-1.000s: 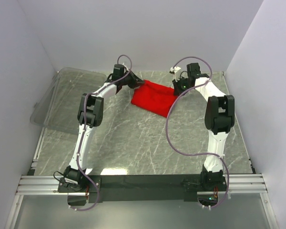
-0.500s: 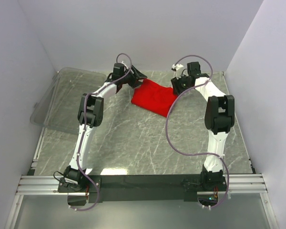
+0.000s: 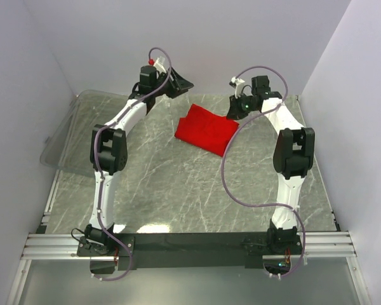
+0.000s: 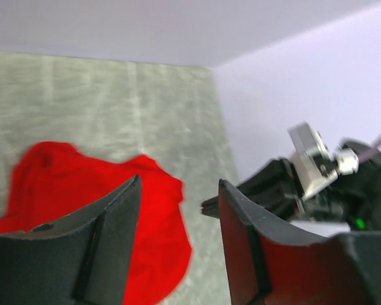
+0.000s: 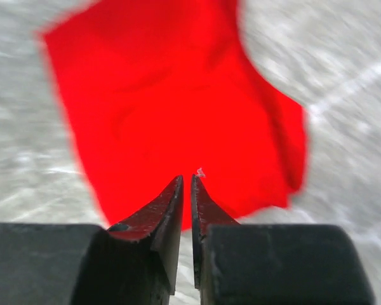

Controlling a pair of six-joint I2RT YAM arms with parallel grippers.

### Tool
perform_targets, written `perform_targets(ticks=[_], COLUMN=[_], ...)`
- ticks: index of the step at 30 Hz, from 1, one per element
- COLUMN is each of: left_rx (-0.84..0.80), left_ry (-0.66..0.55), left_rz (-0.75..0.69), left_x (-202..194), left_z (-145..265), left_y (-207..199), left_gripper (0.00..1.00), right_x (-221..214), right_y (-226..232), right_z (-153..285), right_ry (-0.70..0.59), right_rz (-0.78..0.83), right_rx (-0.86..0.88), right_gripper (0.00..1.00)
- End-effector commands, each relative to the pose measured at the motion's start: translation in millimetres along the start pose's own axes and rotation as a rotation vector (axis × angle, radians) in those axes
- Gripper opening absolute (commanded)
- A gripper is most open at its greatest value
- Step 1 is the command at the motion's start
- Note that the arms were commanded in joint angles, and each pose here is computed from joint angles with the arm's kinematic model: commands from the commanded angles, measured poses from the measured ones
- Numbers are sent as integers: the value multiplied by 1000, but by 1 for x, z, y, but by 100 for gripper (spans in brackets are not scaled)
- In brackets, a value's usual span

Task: Fold and stack the t-shirts
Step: Fold the tshirt

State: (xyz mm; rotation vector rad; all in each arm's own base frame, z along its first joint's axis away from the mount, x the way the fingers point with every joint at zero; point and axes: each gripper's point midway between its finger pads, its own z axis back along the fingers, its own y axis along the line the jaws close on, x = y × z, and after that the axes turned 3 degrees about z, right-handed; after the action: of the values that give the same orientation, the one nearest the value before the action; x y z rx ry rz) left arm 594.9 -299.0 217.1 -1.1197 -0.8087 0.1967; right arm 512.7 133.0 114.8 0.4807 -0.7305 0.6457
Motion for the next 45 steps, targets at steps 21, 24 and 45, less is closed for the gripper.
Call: perform_targets(ticks=[21, 24, 45], left_rx=[-110, -74, -129], left_ry=[202, 151, -186], left_rz=[241, 280, 458], left_x=[-101, -95, -32], left_z=[-63, -71, -79], left_y=[50, 61, 57], left_gripper=[59, 59, 65], right_x=[-2, -11, -39], right_y=[31, 29, 19], right_z=[-46, -49, -46], right_ry=[-17, 2, 50], right_rz=[-484, -502, -543], right_rx=[224, 212, 116], right_gripper=[10, 10, 8])
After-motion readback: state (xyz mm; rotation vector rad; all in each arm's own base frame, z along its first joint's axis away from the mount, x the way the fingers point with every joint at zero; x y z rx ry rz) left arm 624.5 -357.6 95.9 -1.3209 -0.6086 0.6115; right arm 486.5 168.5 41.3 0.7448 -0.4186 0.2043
